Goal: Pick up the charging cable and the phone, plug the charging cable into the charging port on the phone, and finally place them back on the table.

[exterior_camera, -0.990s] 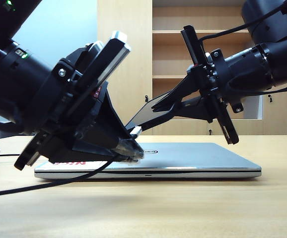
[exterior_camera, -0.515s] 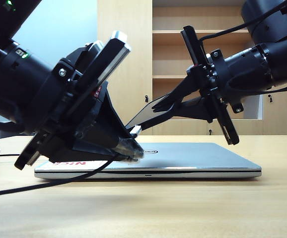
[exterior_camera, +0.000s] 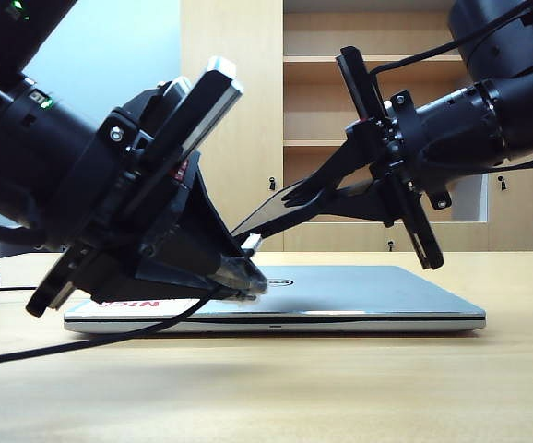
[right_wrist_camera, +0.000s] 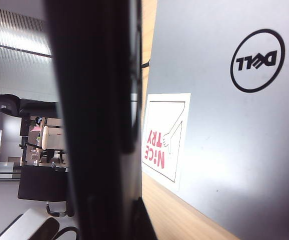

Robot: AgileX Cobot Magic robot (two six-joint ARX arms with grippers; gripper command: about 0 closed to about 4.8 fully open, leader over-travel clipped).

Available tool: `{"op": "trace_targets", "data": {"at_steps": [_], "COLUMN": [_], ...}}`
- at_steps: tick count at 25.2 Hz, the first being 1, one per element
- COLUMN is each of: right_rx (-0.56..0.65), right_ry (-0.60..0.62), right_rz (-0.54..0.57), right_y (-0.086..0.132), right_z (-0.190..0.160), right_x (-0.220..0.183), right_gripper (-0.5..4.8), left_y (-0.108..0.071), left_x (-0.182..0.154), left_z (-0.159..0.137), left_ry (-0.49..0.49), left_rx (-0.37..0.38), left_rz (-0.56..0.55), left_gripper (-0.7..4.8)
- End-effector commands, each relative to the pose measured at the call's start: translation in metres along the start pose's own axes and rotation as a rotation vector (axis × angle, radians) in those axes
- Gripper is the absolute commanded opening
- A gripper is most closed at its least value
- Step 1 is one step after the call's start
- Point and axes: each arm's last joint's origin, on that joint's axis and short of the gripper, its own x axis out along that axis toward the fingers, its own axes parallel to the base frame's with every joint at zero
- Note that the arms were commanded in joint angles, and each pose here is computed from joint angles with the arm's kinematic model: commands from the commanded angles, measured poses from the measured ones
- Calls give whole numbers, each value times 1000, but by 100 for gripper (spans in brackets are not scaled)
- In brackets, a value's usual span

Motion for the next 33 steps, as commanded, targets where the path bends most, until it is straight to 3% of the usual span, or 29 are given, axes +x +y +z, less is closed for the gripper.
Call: {"op": "trace_targets", "data": {"at_steps": [1,17,33], "right_rx": [-39,-116,-171], "right_ry": [-19,-41,17], "right_rz": [48,75,100], "right_y": [8,11,15], "right_z": [3,5,-4], "right_x": [-1,-1,4], "right_gripper": [-6,-6,-6], "left_y": [-2,-3,-3], "left_x": [0,0,0], "left_z": [3,3,4], "left_ry": [-19,-22,-33], "left_rx": [3,-21,-20], "left_rz": [-16,-19,-28], "left_gripper": [-6,-6,-6]}}
